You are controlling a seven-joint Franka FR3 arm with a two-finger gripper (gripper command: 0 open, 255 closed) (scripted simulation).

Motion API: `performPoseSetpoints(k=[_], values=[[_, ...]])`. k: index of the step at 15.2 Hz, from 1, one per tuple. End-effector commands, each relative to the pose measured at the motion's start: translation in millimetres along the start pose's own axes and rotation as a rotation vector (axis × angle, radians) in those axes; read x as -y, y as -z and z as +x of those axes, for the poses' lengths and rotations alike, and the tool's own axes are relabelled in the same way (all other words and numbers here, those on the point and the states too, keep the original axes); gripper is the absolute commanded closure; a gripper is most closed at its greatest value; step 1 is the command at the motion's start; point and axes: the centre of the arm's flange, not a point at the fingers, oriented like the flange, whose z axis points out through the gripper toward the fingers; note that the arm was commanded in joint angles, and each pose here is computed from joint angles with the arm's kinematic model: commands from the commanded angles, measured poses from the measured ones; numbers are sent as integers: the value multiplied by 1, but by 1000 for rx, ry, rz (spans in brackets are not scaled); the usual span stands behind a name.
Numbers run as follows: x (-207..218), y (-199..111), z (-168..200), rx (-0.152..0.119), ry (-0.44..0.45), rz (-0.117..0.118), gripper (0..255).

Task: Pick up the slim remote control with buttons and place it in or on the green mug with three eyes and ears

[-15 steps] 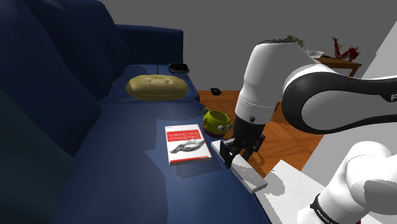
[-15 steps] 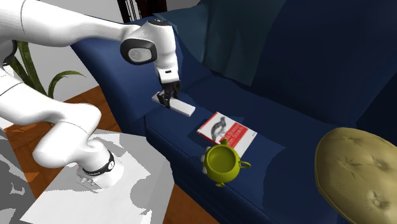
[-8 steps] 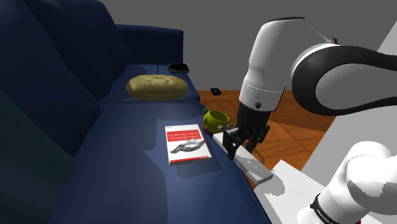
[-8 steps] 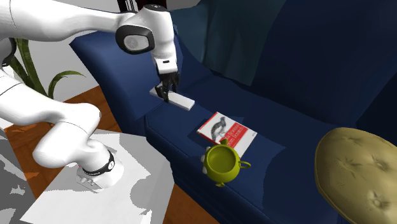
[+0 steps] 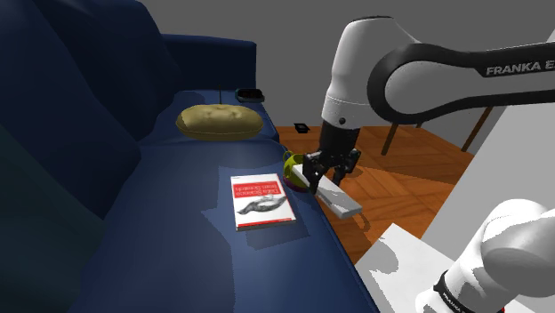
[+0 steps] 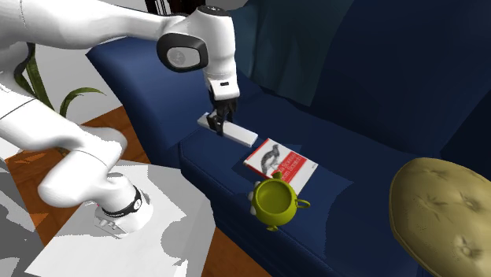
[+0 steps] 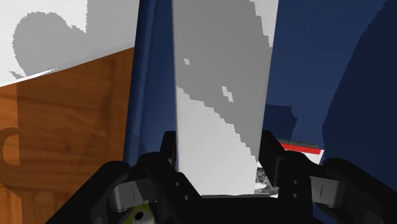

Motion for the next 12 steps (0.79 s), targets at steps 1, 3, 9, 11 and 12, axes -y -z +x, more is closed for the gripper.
performPoseSetpoints(k=[1, 3, 9, 11, 12], values=[[-10, 1, 23, -1, 0, 0, 255], [-19, 1, 48, -1, 0, 0, 255], [-44, 4, 123, -1, 0, 0, 255], [-53, 5, 148, -1, 0, 0, 255], [-57, 5, 161, -1, 0, 0, 255]])
